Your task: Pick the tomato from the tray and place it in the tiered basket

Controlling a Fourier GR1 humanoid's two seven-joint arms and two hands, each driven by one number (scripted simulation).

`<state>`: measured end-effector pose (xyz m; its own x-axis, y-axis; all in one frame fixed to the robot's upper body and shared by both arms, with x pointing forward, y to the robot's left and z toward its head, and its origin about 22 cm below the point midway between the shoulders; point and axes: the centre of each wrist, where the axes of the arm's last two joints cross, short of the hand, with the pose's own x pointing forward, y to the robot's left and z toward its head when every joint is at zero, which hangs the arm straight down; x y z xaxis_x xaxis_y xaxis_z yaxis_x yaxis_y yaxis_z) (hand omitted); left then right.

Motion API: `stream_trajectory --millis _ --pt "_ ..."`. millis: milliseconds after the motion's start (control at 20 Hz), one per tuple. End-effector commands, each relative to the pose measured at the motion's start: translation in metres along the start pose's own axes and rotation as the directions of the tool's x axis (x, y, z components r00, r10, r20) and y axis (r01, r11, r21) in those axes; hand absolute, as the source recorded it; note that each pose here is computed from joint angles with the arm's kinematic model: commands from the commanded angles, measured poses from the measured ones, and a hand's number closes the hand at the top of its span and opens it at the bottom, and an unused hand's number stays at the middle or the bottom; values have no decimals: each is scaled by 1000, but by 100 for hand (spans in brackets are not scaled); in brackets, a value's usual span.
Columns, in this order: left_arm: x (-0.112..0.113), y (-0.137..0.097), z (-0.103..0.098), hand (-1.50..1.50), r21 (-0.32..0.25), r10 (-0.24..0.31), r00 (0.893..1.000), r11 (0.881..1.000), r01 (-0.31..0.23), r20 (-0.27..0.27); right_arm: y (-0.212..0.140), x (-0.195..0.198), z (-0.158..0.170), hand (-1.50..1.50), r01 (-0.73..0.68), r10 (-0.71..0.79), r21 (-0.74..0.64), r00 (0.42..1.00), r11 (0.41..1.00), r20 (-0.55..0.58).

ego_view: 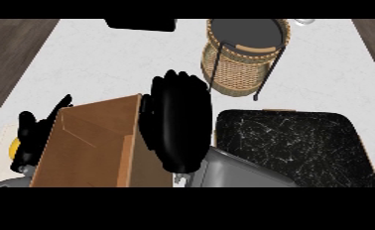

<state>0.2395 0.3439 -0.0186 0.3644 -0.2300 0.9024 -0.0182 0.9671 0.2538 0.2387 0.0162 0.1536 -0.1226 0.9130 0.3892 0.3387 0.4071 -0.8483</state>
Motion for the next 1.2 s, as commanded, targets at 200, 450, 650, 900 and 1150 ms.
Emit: stream_trajectory --millis 200,450,650,900,1150 --pt "-3 -5 0 0 5 -5 1000 1000 4 15 -20 36 -53 150 57 -77 -110 978 992 -196" --pt "5 5 0 0 22 -11 999 1000 10 31 -21 47 -91 150 4 -30 -125 979 992 -204" --pt "4 21 8 0 37 15 1000 999 -16 26 -4 24 -124 150 59 -88 -157 979 986 -186" --pt "12 0 -5 0 35 6 1000 999 -7 14 -20 16 -153 150 251 -283 -195 946 948 -159" --pt "-10 5 2 0 25 35 999 999 -36 18 -11 0 -183 150 269 -302 -186 937 945 -174"
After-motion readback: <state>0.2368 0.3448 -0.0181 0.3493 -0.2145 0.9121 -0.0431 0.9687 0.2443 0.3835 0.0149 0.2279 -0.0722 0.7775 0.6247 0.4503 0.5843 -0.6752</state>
